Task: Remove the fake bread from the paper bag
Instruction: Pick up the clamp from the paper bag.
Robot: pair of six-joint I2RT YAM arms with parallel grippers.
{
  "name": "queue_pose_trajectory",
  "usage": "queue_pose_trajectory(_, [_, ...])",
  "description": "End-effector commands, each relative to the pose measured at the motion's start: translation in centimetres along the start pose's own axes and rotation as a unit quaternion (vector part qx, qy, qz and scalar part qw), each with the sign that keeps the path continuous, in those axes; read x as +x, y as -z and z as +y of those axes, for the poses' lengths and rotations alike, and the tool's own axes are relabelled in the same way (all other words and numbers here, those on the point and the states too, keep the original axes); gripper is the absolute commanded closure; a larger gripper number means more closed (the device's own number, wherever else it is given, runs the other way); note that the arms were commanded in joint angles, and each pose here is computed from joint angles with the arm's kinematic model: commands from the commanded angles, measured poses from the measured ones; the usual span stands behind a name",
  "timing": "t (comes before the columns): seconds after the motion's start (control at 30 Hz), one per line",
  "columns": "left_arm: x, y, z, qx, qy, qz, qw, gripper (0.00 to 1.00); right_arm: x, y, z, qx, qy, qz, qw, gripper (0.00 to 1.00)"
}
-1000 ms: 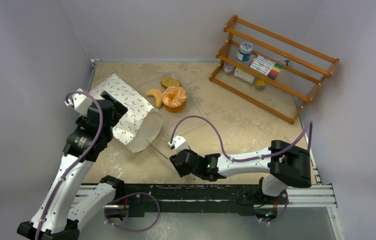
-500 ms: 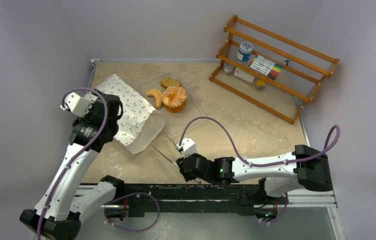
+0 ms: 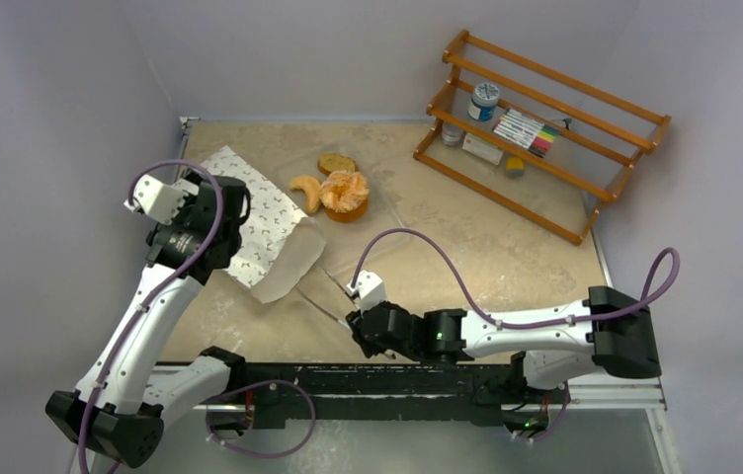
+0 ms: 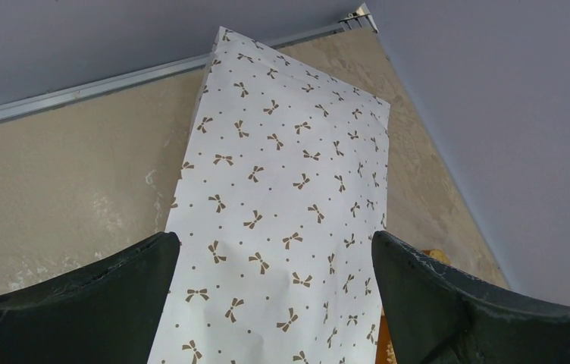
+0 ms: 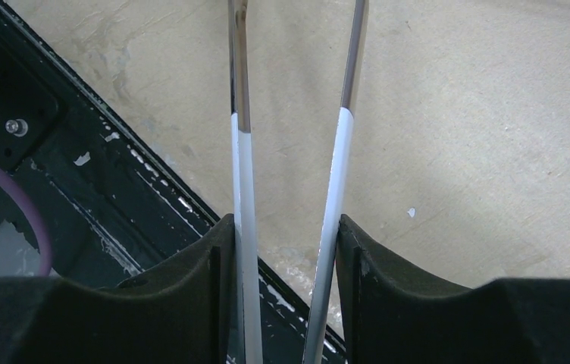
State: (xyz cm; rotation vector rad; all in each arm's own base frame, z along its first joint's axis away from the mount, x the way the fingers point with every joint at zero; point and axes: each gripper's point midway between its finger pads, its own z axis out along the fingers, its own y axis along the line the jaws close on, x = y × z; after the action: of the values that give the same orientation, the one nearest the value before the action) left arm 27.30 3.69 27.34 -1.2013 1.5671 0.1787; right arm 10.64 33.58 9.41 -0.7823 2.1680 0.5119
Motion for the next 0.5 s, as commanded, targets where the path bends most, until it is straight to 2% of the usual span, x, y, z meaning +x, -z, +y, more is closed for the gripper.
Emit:
queue_pose_trajectory(0.0, [-1.7,-0.1,-0.2,-0.007,0.021,-0.027,0.999,0.00,-2.7,1.7,0.7,-0.023,-0.017,-0.040,0.999,0.56])
queue_pose_trajectory(0.23, [-2.0,-0.5,0.5,-0.015,0.013,-0.030,0.999,0.00,-5.1,3.3,1.2,-0.040,-0.014,-0.072,0.997,0.57])
queue_pose_trajectory(0.47, [-2.8,-1.0,1.4,-0.026,0.008,-0.024,0.999,0.00,-6.5,2.5,3.0,-0.061,0.003,-0.082,0.995,0.55])
